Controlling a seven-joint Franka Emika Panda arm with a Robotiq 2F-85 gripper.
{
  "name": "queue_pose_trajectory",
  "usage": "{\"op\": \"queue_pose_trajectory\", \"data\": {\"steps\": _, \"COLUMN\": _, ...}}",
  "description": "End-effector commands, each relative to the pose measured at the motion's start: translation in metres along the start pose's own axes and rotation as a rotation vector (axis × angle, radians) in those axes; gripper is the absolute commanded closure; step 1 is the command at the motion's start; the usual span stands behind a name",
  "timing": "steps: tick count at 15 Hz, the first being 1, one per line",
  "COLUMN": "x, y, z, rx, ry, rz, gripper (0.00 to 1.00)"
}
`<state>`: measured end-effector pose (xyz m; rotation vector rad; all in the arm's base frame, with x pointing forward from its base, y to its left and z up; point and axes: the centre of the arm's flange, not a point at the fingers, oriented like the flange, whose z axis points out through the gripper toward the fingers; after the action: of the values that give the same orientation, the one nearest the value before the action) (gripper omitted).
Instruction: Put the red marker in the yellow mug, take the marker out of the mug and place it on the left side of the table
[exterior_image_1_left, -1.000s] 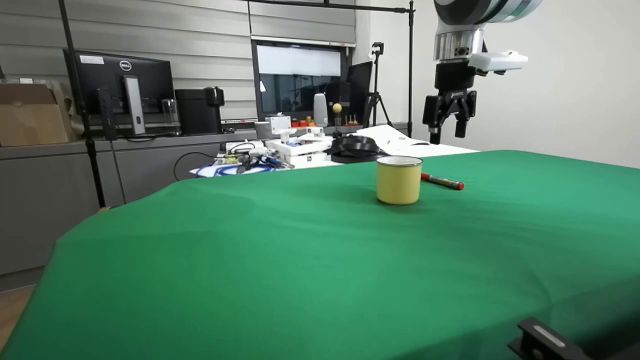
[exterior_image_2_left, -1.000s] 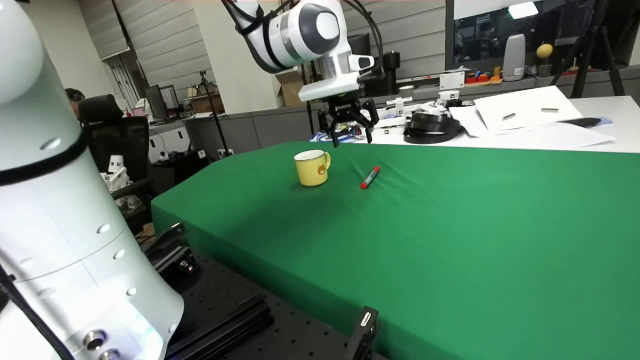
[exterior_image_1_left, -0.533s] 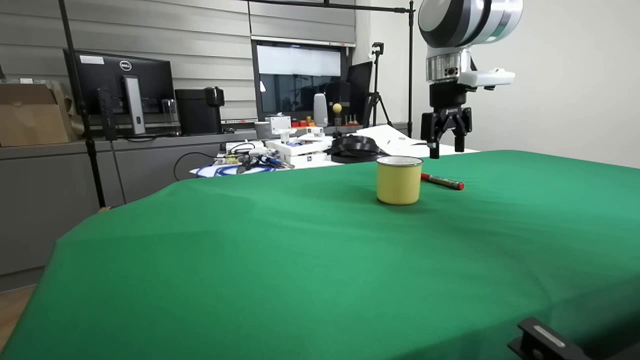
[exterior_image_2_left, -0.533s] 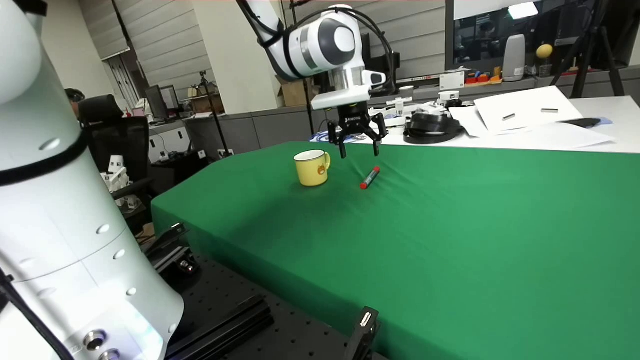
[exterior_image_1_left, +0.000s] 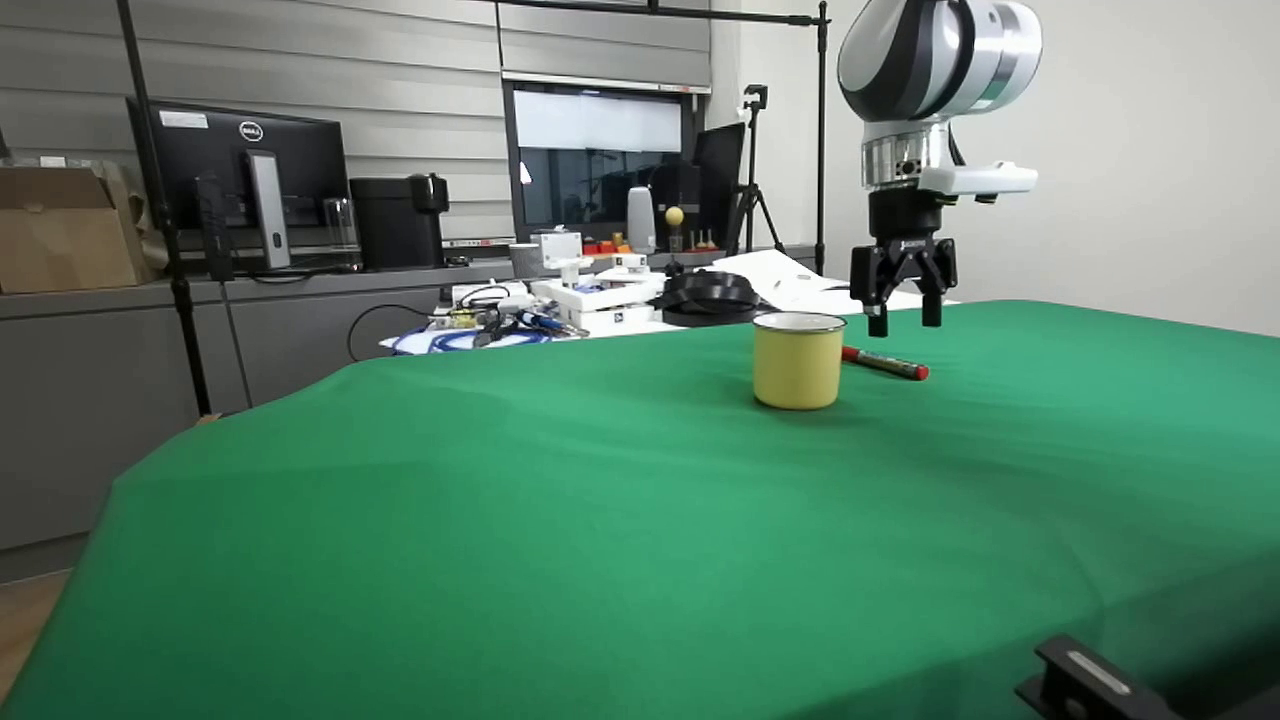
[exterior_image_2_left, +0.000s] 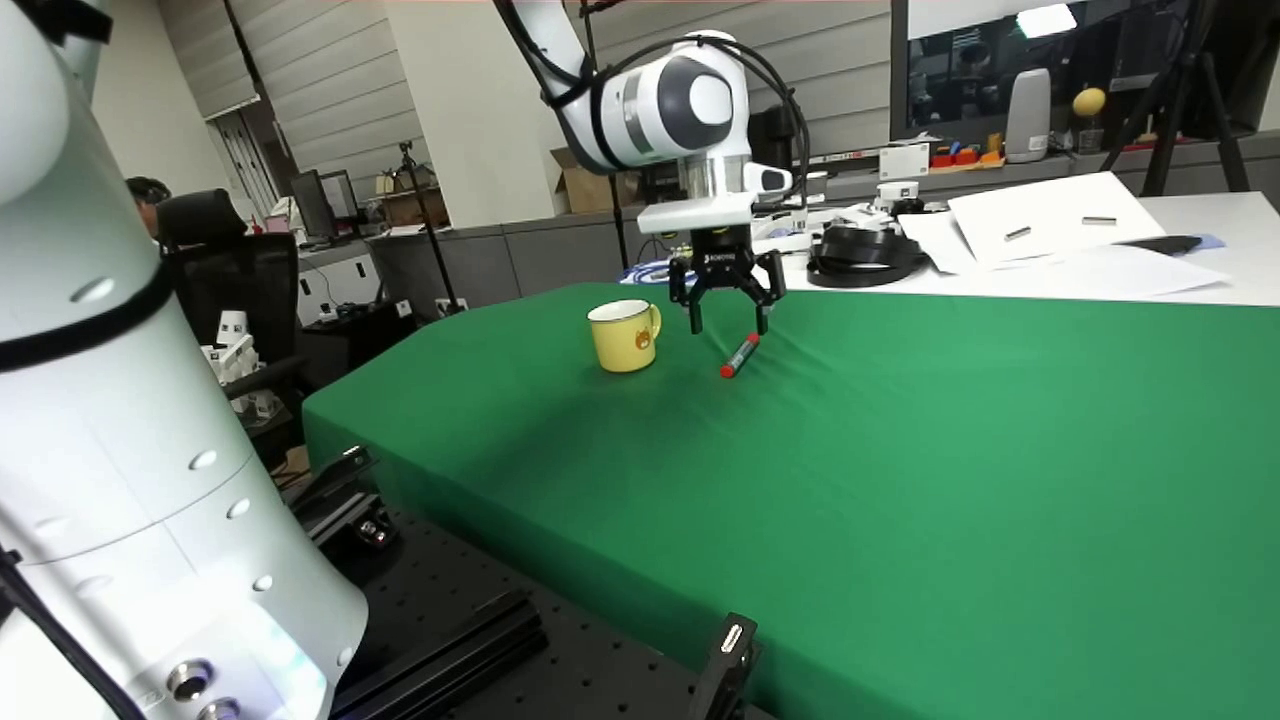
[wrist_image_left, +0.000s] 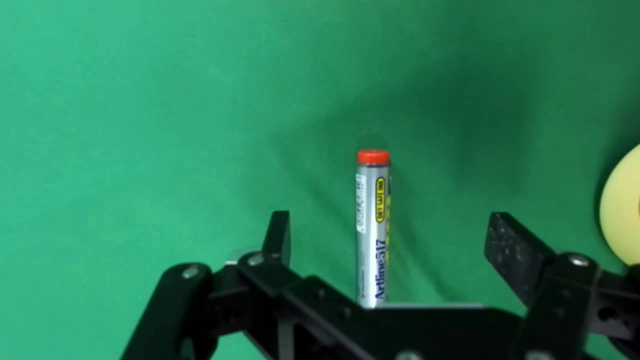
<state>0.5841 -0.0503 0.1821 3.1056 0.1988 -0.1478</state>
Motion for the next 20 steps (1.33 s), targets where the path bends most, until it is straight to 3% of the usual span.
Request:
{"op": "queue_pose_trajectory", "data": {"steps": 1, "x": 0.004, "y": 0.003, "z": 0.007, "rx": 0.024, "ry": -0.015, "rz": 0.021, "gripper": 0.00}}
{"op": "queue_pose_trajectory", "data": {"steps": 18, "x": -0.006, "y": -0.007, "z": 0.040, "rx": 0.072, "ry": -0.040, "rz": -0.011, "gripper": 0.00}}
{"op": "queue_pose_trajectory", "data": {"steps": 19, "x": -0.007, "y": -0.007, "z": 0.042, "rx": 0.075, "ry": -0.042, "rz": -0.016, "gripper": 0.25}}
{"op": "queue_pose_trajectory", "data": {"steps": 20, "x": -0.007, "y": -0.008, "z": 0.044, "rx": 0.072, "ry": -0.043, "rz": -0.018, "gripper": 0.27}}
